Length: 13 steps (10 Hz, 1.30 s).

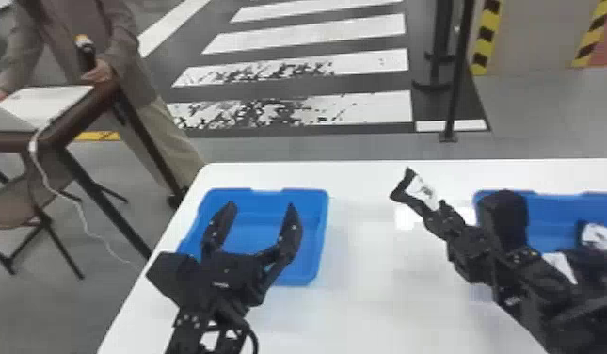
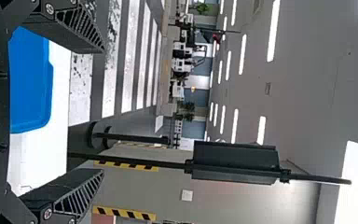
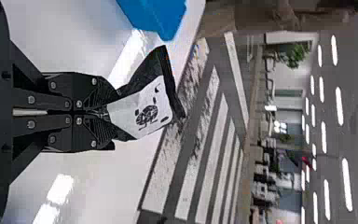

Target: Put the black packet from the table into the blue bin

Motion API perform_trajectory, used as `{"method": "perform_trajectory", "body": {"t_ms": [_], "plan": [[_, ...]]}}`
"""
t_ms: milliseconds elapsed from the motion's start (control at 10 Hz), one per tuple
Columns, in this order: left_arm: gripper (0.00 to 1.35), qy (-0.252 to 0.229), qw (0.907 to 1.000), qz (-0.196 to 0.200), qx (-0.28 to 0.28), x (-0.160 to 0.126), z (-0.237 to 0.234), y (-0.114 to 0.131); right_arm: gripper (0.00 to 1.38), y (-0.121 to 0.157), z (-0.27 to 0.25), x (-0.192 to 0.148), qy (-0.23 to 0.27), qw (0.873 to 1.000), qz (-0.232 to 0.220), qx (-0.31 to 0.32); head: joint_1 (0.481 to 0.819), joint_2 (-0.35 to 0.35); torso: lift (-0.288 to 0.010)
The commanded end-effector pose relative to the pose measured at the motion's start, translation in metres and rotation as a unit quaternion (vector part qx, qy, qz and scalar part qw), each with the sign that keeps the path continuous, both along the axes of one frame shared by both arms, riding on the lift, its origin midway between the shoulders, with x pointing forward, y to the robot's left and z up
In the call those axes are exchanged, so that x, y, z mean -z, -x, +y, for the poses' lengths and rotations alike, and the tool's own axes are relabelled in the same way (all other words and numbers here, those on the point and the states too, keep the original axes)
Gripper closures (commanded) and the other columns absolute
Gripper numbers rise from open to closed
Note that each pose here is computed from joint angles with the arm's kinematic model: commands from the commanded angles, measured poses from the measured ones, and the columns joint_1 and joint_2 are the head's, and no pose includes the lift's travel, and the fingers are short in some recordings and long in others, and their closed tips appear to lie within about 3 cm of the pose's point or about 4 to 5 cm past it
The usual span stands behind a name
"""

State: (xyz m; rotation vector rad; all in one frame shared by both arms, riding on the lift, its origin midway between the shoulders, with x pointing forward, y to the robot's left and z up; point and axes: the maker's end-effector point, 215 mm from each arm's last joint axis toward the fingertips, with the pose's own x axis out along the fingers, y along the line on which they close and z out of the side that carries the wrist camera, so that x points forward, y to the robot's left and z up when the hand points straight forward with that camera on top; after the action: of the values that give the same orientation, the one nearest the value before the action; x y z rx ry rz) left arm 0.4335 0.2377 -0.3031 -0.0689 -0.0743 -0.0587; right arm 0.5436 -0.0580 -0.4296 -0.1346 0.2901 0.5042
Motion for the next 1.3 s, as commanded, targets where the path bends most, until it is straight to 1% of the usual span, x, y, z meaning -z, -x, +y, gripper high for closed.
{"method": "perform_trajectory", "body": {"t_ms": [0,100,200,300,500,600,700,800,900,1000,1100,1200], "plan": [[0.12,0.001,1.0000,-0.001,0.000,-0.001,0.000,0.000,1.19,0.003,-0.067,-0.028,-0.010,0.997,-0.032,0.075,0.695,0.206,-0.110],[0.12,0.001,1.0000,-0.001,0.000,-0.001,0.000,0.000,1.19,0.007,-0.113,-0.038,-0.012,0.992,-0.041,0.121,0.695,0.157,-0.110],[0.12,0.001,1.0000,0.000,-0.001,0.000,0.001,0.001,1.19,0.013,-0.158,-0.048,-0.002,0.986,-0.052,0.161,0.695,0.127,-0.110],[0.12,0.001,1.0000,0.002,0.000,0.002,0.000,0.003,1.18,0.021,-0.195,-0.047,0.017,0.980,-0.048,0.193,0.695,0.068,-0.110],[0.12,0.000,1.0000,0.003,0.000,0.003,0.002,0.003,1.03,0.025,-0.229,-0.029,0.052,0.974,-0.033,0.218,0.695,-0.024,-0.110],[0.12,0.000,1.0000,0.002,0.001,0.002,0.002,0.003,0.96,0.022,-0.236,-0.019,0.056,0.973,-0.024,0.222,0.695,-0.038,-0.110],[0.12,0.000,1.0000,0.002,0.001,0.002,0.002,0.003,0.66,0.018,-0.235,-0.012,0.060,0.976,-0.015,0.210,0.695,-0.055,-0.110],[0.12,-0.001,1.0000,0.002,0.001,0.002,0.001,0.003,0.27,0.014,-0.232,-0.019,0.058,0.977,-0.024,0.205,0.695,-0.059,-0.110],[0.12,-0.001,1.0000,-0.002,0.001,0.000,0.002,0.003,0.06,0.013,-0.225,-0.029,0.046,0.979,-0.038,0.195,0.695,-0.059,-0.110],[0.12,-0.002,1.0000,-0.004,-0.001,-0.001,0.003,0.004,0.09,0.018,-0.215,-0.053,0.028,0.981,-0.063,0.181,0.695,-0.054,-0.110],[0.12,-0.001,1.0000,-0.008,-0.001,-0.004,0.003,0.003,0.11,0.033,-0.198,-0.096,0.001,0.980,-0.109,0.165,0.695,-0.043,-0.110],[0.12,-0.002,1.0000,-0.008,-0.002,-0.004,0.004,0.003,0.11,0.051,-0.183,-0.136,-0.030,0.976,-0.155,0.149,0.695,-0.035,-0.110]]}}
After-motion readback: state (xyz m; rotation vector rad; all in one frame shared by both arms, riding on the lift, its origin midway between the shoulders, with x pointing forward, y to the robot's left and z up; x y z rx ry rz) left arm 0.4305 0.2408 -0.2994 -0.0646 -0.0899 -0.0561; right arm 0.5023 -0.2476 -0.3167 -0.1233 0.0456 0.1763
